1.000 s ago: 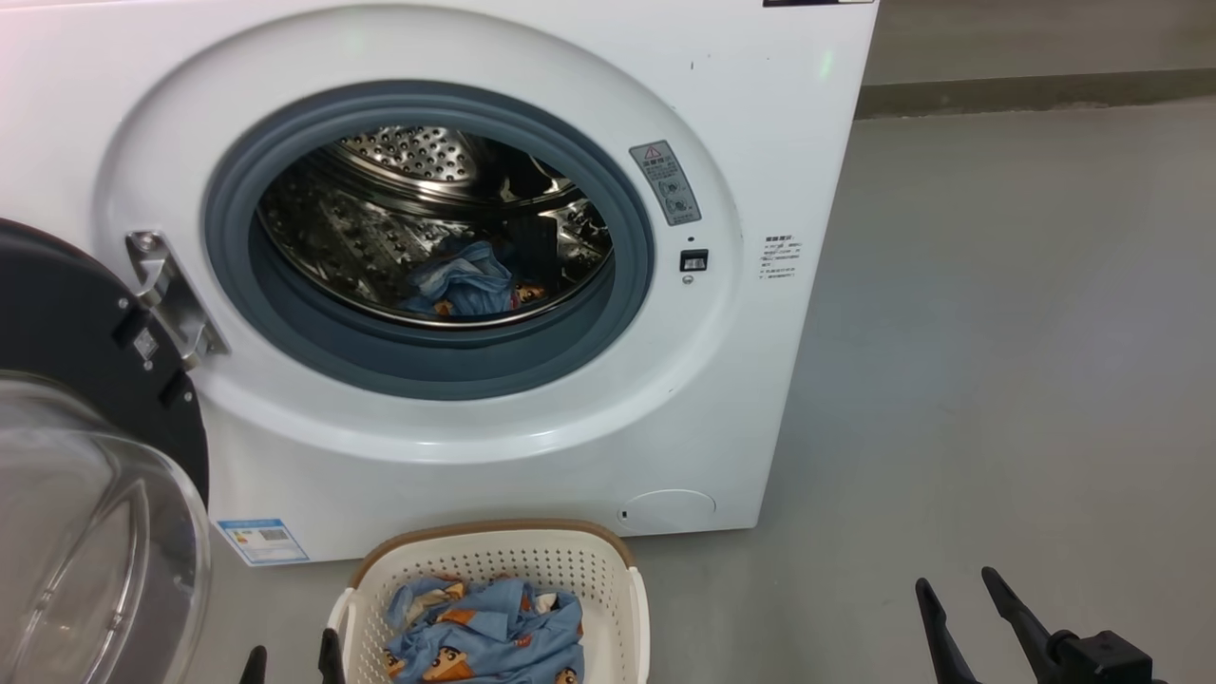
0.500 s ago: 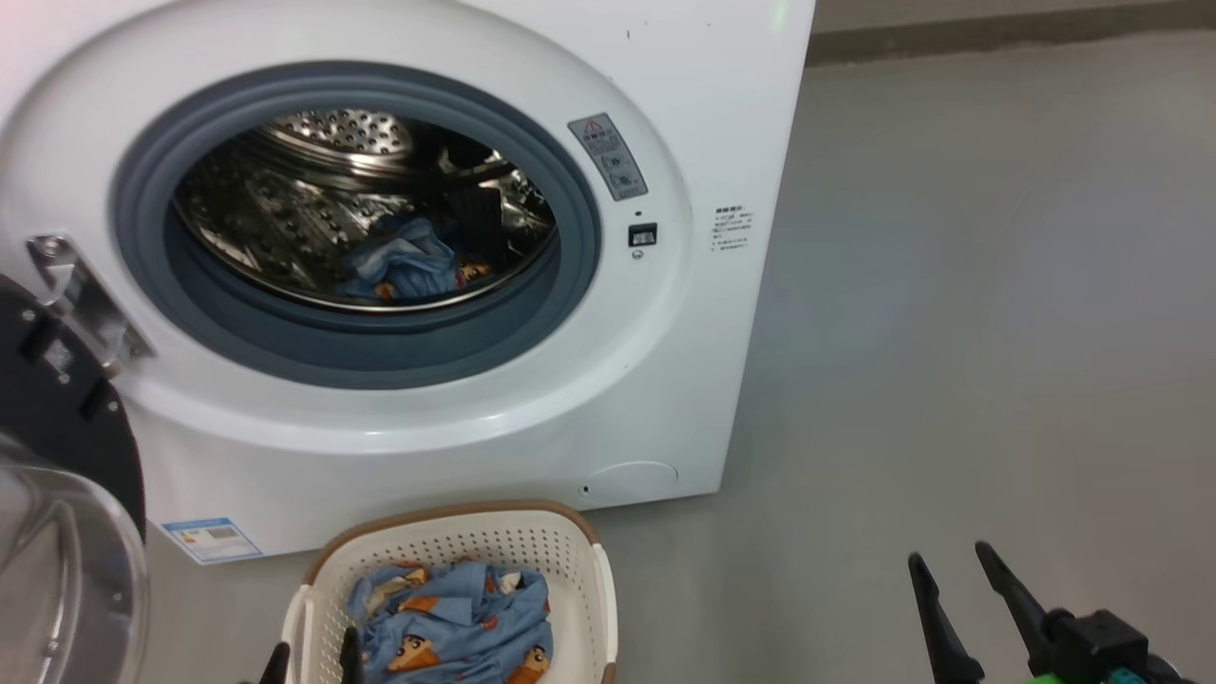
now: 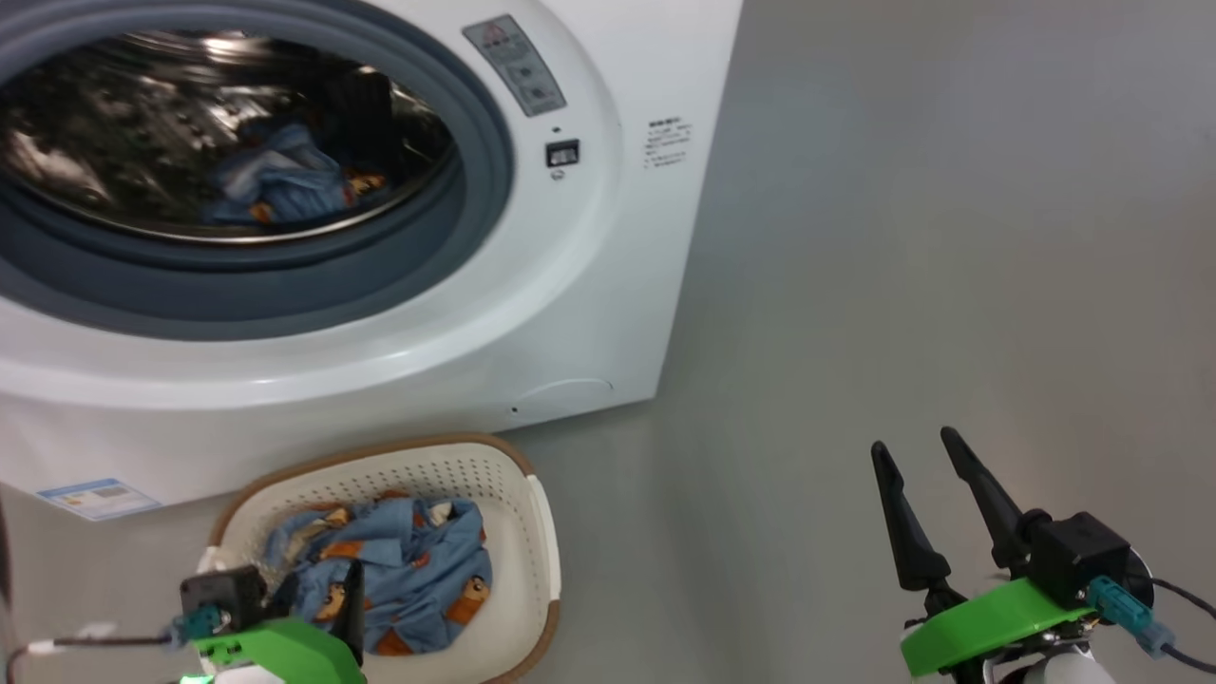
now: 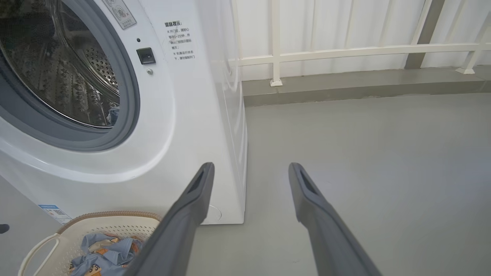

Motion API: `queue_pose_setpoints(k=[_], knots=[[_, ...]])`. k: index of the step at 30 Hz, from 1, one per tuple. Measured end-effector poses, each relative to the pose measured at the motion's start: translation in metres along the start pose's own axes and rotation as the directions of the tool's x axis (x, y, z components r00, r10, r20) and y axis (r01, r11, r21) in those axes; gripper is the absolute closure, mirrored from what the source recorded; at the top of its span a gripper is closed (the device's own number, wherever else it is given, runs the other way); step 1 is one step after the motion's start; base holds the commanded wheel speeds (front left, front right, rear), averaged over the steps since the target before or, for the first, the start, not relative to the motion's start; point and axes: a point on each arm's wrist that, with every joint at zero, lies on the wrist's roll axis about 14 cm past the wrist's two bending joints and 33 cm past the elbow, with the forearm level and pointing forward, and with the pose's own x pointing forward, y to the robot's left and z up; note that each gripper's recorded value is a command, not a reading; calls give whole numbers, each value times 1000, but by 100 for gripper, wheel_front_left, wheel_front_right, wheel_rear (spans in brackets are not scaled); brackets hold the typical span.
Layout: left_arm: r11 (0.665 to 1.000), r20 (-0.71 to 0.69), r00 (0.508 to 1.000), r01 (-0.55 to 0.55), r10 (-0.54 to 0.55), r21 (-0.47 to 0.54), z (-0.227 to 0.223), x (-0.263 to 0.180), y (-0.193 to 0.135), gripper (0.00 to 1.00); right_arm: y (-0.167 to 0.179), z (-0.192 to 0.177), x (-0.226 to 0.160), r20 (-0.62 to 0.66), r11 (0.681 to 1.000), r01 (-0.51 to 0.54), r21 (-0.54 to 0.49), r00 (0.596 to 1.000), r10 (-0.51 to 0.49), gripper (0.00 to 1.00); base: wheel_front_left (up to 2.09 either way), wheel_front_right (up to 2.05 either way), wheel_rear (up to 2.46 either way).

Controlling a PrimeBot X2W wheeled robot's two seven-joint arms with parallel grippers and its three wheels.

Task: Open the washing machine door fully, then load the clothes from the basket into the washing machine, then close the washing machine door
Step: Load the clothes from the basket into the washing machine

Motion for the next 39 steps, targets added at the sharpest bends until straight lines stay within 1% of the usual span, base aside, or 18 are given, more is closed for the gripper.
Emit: queue_pose_setpoints(k=[2, 9, 12, 14, 15, 22, 28, 35, 39], knots=[[1000, -65, 998, 0, 1, 16, -11, 12, 2, 0, -5, -2, 3, -5, 1000, 16, -4, 1000, -16, 0, 0, 0, 0], [998, -209, 978, 5, 7, 58, -38, 50, 11, 0, -21, -10, 17, -26, 998, 60, -17, 998, -61, 0, 0, 0, 0], [992, -265, 964, 31, 2, 121, -50, 66, 14, 0, -25, -13, 25, -32, 998, 70, -9, 997, -70, 0, 0, 0, 0], [986, -332, 943, 51, 5, 161, -66, 79, 21, 0, -25, -19, 34, -42, 998, 67, -11, 997, -67, 0, 0, 0, 0], [986, -332, 943, 51, 5, 161, -66, 79, 21, 0, -25, -19, 34, -42, 998, 67, -11, 997, -67, 0, 0, 0, 0], [962, -435, 900, 109, 10, 249, -94, 108, 32, 0, -38, -32, 48, -69, 995, 99, -3, 993, -99, 0, 0, 0, 0], [962, -498, 866, 105, 37, 253, -118, 127, 44, 0, -42, -46, 58, -98, 995, 101, -17, 990, -102, 0, 0, 0, 0], [965, -520, 852, 94, 49, 245, -134, 151, 54, 0, -50, -71, 60, -163, 992, 119, -34, 979, -123, 0, 0, 0, 0], [968, -531, 846, 88, 52, 234, -144, 161, 57, 0, -50, -87, 65, -201, 993, 109, -39, 973, -115, 0, 0, 0, 0]])
